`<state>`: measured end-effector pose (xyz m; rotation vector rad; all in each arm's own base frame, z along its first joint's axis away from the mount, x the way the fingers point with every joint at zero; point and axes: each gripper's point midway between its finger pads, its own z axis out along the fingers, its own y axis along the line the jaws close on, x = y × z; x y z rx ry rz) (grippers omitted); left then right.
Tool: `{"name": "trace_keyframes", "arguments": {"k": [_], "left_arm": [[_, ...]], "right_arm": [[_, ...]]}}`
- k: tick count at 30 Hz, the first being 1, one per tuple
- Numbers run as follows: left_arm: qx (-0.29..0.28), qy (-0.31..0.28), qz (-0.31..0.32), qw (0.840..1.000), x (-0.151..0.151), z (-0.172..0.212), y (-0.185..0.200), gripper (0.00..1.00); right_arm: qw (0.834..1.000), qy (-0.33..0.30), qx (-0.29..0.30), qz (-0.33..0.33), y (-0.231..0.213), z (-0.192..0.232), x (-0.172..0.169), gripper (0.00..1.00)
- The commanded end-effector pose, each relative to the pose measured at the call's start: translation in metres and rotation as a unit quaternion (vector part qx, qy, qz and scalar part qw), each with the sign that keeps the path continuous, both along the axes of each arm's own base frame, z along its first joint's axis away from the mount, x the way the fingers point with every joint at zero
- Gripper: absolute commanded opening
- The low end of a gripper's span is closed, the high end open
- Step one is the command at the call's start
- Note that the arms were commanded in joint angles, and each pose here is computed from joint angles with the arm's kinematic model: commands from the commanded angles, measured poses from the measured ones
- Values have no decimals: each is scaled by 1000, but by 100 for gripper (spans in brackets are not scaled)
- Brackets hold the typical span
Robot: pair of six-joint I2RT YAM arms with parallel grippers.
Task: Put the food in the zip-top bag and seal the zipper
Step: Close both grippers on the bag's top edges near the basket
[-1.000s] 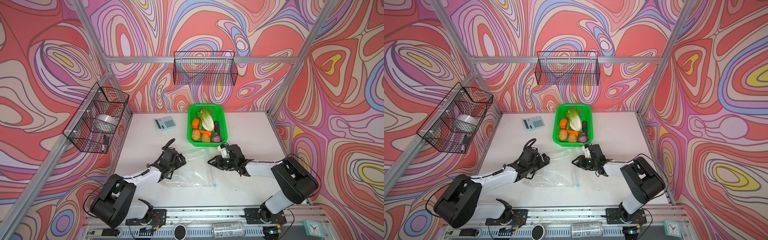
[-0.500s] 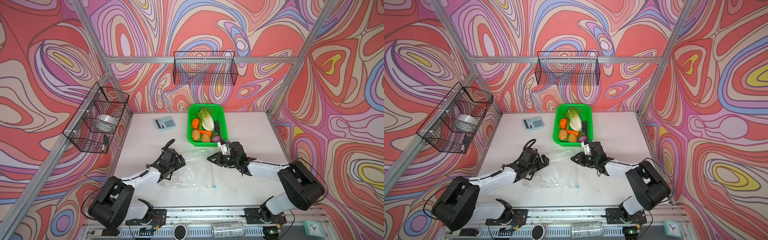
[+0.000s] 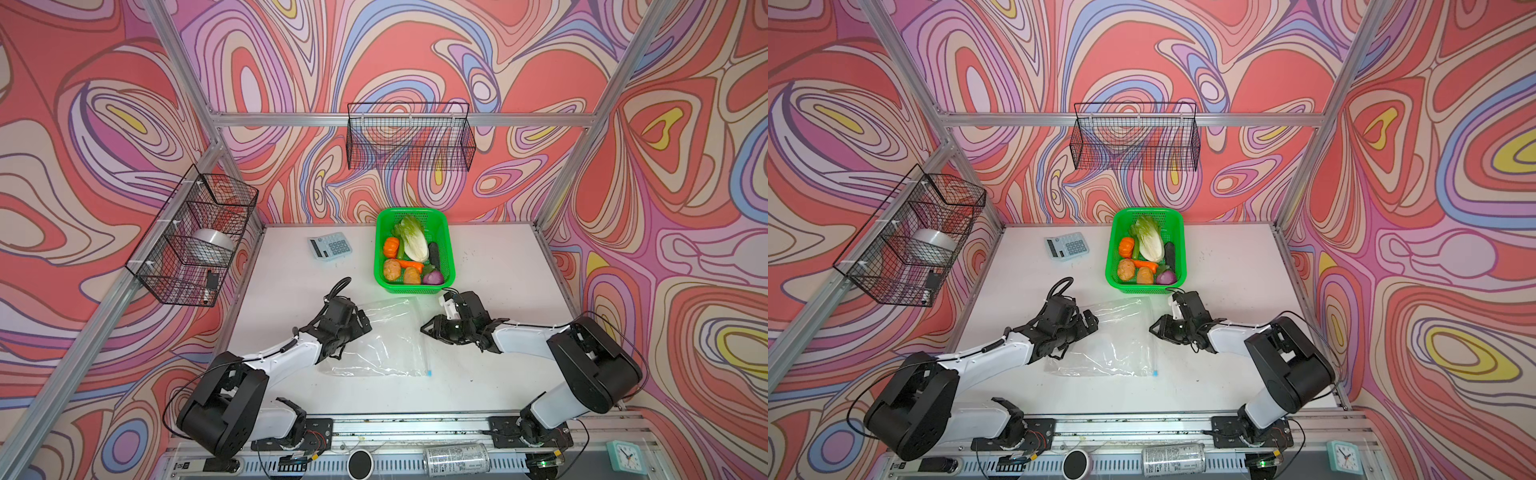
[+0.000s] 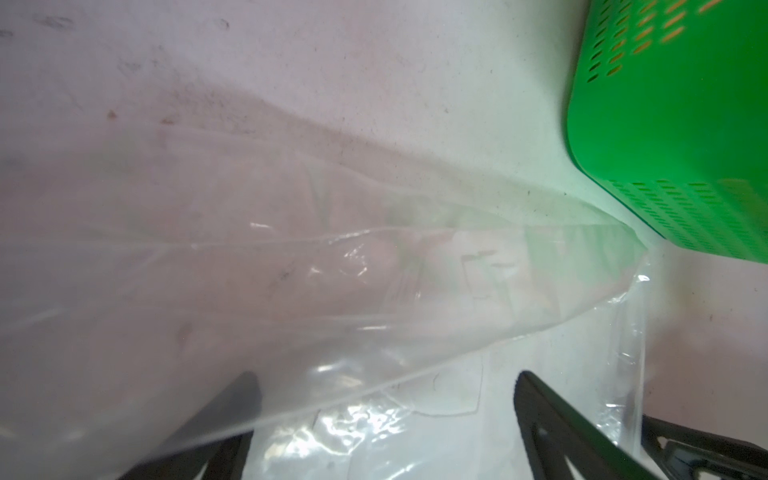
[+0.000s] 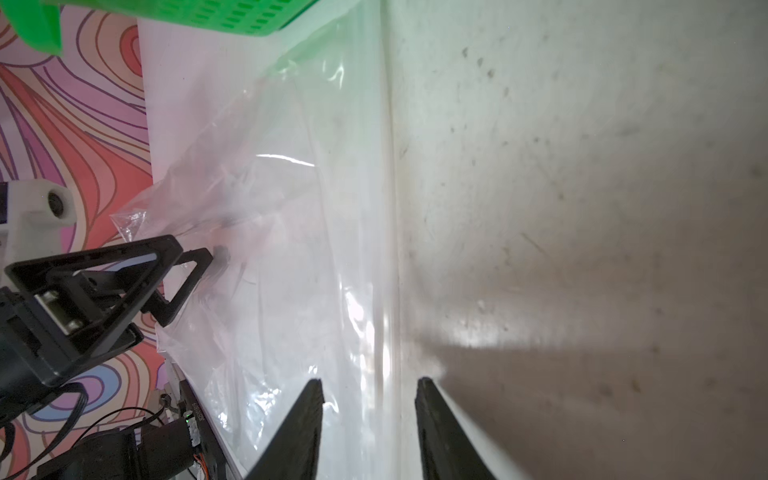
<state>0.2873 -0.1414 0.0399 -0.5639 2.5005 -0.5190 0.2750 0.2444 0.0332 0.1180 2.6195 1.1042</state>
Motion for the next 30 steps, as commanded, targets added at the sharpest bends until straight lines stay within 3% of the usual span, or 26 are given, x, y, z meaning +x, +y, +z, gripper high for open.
{"name": "trace_keyframes", "arguments": {"k": [1, 13, 20, 25, 30], "left_arm": [[12, 14, -3, 1000, -3, -2, 1, 98], [14, 17, -5, 1000, -1, -2, 0, 98], [14, 19, -6, 1000, -1, -2, 0, 98], [23, 17, -6, 1000, -3, 0, 3, 98], [78, -5, -18, 997, 1, 23, 17, 99]], "right_arm": [[1000, -8, 17, 24, 14, -2, 0, 39], [997, -43, 61, 22, 22, 33, 4, 28], [993, -26, 113, 27, 38, 31, 4, 22], [992, -28, 123, 26, 41, 38, 7, 0], [990, -34, 130, 39, 45, 71, 4, 0]]}}
